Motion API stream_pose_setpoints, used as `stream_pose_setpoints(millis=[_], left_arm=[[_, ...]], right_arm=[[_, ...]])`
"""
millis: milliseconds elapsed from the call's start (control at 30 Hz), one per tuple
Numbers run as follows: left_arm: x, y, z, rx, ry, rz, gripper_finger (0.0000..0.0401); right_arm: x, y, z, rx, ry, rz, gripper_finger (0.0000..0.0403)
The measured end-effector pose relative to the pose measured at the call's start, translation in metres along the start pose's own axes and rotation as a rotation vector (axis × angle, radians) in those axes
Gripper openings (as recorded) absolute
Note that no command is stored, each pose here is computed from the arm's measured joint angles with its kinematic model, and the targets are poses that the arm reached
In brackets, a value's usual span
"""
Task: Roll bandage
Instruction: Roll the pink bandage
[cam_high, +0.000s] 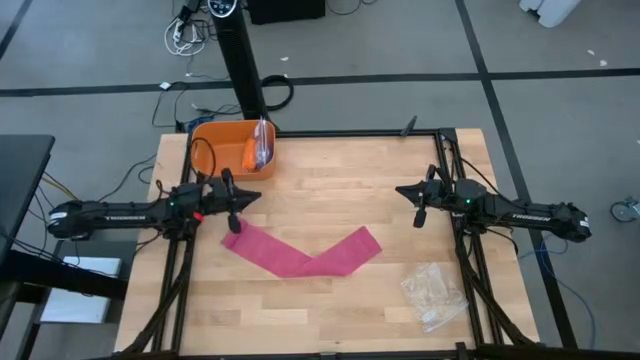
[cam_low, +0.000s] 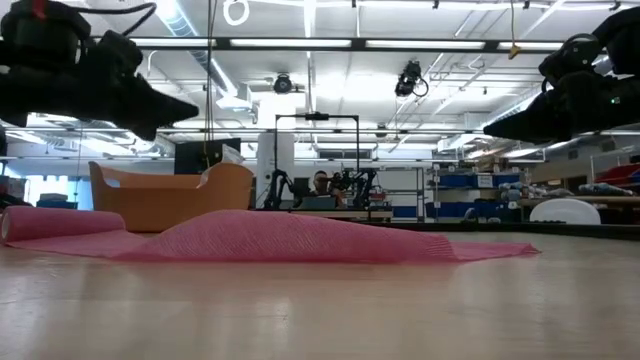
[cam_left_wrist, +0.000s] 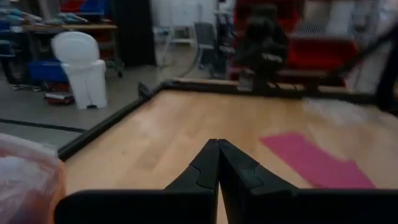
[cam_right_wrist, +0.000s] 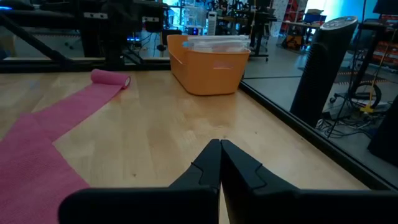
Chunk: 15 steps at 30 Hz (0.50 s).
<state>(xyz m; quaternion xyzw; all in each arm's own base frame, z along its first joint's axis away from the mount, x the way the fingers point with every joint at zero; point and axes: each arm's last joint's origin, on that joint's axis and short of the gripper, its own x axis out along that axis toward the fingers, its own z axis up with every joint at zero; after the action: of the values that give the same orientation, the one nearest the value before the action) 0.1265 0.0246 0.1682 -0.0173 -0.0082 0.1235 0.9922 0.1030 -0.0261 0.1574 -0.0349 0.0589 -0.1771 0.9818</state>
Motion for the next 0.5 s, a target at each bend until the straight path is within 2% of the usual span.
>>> stream_pose_setpoints(millis=[100,167,367,500], left_arm=[[0.004,0.000,0.003,-0.059,-0.041,0.020,0.0015],[0.007,0.000,0.001,-0.102,-0.007,0.019,0.0015],[0.022,-0.009,0.001,-0.108,0.101,-0.110,0.0015],[0.046,-0.019,0.022,-0.153,0.107,-0.156,0.0015]], right_arm=[[0.000,0.000,0.000,0.000,0.000,0.000,0.0006],[0.000,0.000,0.000,0.000,0.000,0.000,0.0006],[0.000,0.000,0.000,0.000,-0.001,0.000,0.0008],[0.000,0.000,0.000,0.000,-0.002,0.000,0.0006]])
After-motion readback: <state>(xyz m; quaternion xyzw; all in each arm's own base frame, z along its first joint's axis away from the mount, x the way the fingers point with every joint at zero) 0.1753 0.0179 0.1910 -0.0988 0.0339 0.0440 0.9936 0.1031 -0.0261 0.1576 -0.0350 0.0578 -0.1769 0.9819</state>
